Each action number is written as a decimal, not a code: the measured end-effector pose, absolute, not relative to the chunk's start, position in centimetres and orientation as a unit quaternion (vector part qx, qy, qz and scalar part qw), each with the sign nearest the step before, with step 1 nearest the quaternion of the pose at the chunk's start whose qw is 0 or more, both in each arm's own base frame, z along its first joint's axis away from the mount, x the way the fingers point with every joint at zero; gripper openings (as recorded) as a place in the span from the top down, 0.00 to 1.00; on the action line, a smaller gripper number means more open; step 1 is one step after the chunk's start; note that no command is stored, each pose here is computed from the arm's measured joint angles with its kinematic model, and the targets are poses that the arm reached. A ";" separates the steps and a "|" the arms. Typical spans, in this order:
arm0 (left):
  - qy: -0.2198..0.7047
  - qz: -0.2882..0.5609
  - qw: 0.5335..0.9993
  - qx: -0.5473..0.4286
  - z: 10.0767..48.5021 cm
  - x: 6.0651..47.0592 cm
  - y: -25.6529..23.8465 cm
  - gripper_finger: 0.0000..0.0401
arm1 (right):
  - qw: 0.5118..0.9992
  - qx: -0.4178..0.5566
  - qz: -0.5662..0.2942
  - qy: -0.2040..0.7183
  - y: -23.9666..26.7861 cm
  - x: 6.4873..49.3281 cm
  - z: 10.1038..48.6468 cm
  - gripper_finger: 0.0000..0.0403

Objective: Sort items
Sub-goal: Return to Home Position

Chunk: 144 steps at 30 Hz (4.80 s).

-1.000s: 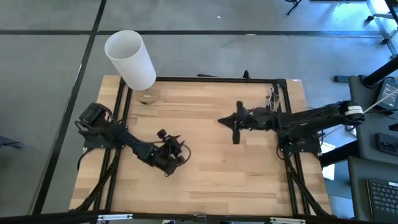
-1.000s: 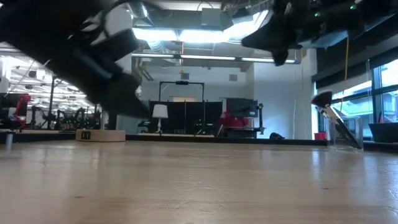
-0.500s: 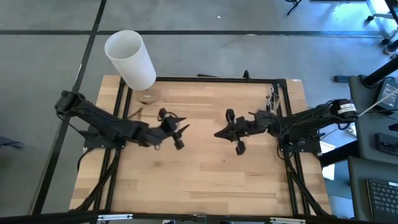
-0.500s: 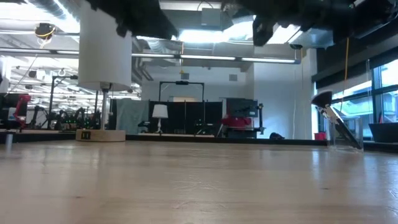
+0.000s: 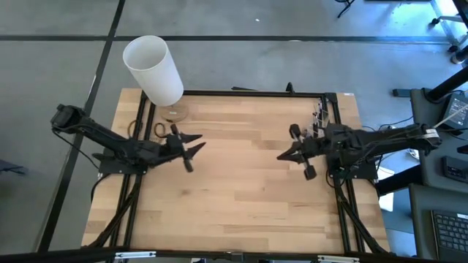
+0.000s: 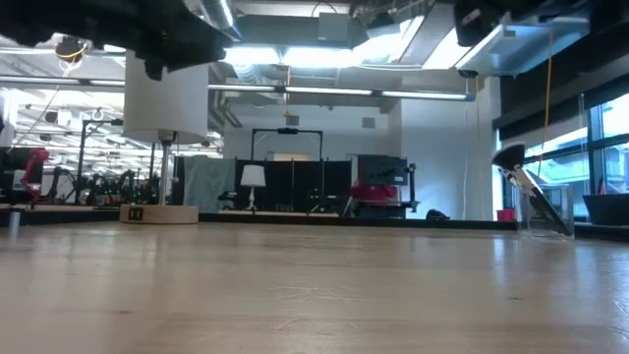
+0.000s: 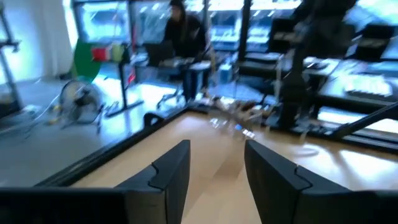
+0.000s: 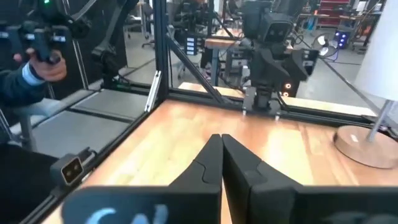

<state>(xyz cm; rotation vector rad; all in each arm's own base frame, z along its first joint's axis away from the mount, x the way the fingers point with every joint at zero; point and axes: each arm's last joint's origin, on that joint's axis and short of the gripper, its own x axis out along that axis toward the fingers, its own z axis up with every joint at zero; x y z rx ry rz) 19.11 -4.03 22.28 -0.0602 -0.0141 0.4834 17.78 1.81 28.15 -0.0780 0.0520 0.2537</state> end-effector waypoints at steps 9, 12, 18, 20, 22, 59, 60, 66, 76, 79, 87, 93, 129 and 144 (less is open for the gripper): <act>-0.068 0.176 0.982 -0.024 22.4 14.7 -3.9 0.63 | 0.995 -0.058 0.063 0.043 2.0 14.6 28.6 0.99; -0.082 0.167 0.982 -0.022 22.2 13.6 -3.9 0.63 | 0.996 -0.060 0.053 0.037 2.1 14.1 28.3 0.99; -0.098 0.164 0.981 -0.022 21.5 12.2 -3.6 0.63 | 0.997 -0.062 0.037 0.016 1.9 13.0 27.0 0.99; -0.102 0.161 0.981 -0.021 21.4 12.0 -3.6 0.63 | 0.998 -0.060 0.037 0.001 1.8 12.5 26.8 0.99; -0.105 0.159 0.982 -0.019 21.3 11.8 -3.6 0.63 | 0.998 -0.059 0.037 -0.006 1.7 12.0 26.5 0.99; -0.103 0.097 0.990 0.021 20.6 12.1 -2.7 0.63 | 0.996 -0.012 0.025 -0.084 0.9 9.8 20.6 0.99; -0.103 0.095 0.990 0.022 20.6 12.1 -2.7 0.63 | 0.996 -0.012 0.022 -0.084 0.9 9.9 20.3 0.99; -0.095 0.082 0.992 0.027 20.4 12.2 -2.7 0.63 | 0.997 -0.011 0.012 -0.076 0.5 9.9 20.1 0.99; -0.060 0.082 0.994 0.034 19.7 12.3 -2.7 0.63 | 0.999 -0.011 -0.007 -0.034 0.0 10.1 19.2 0.99; -0.051 0.099 0.993 0.033 19.5 12.3 -2.6 0.63 | 0.999 -0.007 -0.001 -0.036 -0.1 10.0 19.1 0.99; -0.048 0.098 0.994 0.026 19.5 12.1 -2.7 0.63 | 0.999 -0.009 0.010 -0.036 -0.1 9.4 19.2 0.99; -0.060 0.098 0.993 0.023 19.8 11.5 -2.8 0.63 | 0.999 -0.009 0.011 -0.038 -0.1 9.3 19.3 0.99; -0.046 0.091 0.994 0.043 17.9 10.5 -3.0 0.63 | 0.996 -0.030 -0.037 -0.080 -0.4 9.9 18.2 0.91; -0.046 0.129 0.990 0.037 18.0 10.5 -2.8 0.63 | 0.995 -0.040 -0.037 -0.078 -0.4 9.9 18.1 0.90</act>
